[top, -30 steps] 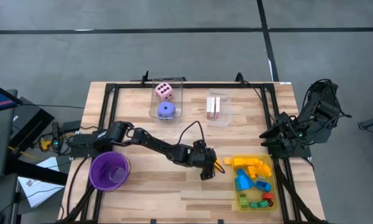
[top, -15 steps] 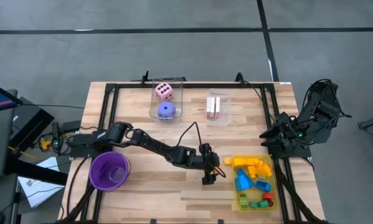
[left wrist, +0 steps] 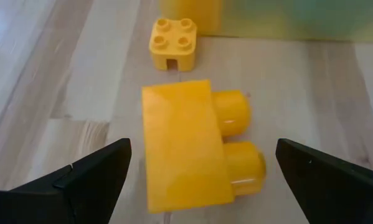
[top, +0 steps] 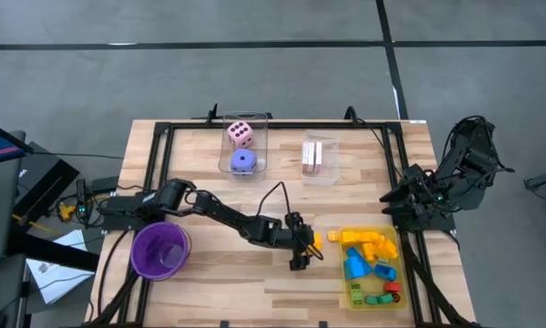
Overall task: Pick & Place Toys
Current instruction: Put the left yellow game piece into the bin
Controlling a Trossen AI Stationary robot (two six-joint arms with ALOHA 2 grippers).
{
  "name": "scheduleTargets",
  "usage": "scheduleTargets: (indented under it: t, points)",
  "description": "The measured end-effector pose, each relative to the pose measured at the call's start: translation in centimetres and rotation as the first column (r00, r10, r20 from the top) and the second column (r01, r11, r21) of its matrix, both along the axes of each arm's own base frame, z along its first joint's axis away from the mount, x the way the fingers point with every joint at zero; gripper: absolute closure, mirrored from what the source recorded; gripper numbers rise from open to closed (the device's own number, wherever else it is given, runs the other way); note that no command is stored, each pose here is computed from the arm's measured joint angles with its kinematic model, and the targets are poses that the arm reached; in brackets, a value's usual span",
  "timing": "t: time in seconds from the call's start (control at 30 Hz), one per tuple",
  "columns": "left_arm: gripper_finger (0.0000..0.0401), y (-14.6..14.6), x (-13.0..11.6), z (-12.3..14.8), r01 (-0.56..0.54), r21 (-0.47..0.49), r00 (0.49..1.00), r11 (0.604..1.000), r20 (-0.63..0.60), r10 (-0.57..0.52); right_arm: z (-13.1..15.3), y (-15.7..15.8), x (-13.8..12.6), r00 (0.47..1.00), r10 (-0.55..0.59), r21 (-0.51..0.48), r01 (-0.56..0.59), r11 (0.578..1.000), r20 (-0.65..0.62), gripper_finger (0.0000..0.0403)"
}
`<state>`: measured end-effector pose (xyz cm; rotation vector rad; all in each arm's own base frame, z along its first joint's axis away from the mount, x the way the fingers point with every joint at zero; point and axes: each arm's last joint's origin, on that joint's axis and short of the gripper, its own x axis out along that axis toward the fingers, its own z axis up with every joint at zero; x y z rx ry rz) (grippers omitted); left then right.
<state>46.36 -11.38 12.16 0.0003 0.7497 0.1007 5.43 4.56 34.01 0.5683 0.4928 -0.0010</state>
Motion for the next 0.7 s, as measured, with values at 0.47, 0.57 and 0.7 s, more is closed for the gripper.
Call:
scheduleTargets:
  t: [0.47, 0.57, 0.7]
  points:
    - [0.0005, 0.60, -0.14, -0.46, -0.045, -0.003, 0.999, 0.999, 0.015, 0.045, 0.03, -0.06, 0.02, 1.000, -0.020, -0.004, 0.020, 1.000, 0.011, 0.0196]
    - [0.0015, 0.49, -0.19, -0.54, -0.027, -0.017, 1.000, 0.999, 0.005, 0.028, 0.03, -0.06, 0.02, 1.000, -0.020, -0.004, 0.020, 1.000, 0.011, 0.0196]
    - [0.0034, 0.43, -0.21, -0.97, -0.019, -0.019, 1.000, 1.000, -0.009, 0.019, 0.03, -0.06, 0.02, 1.000, -0.020, -0.004, 0.020, 1.000, 0.011, 0.0196]
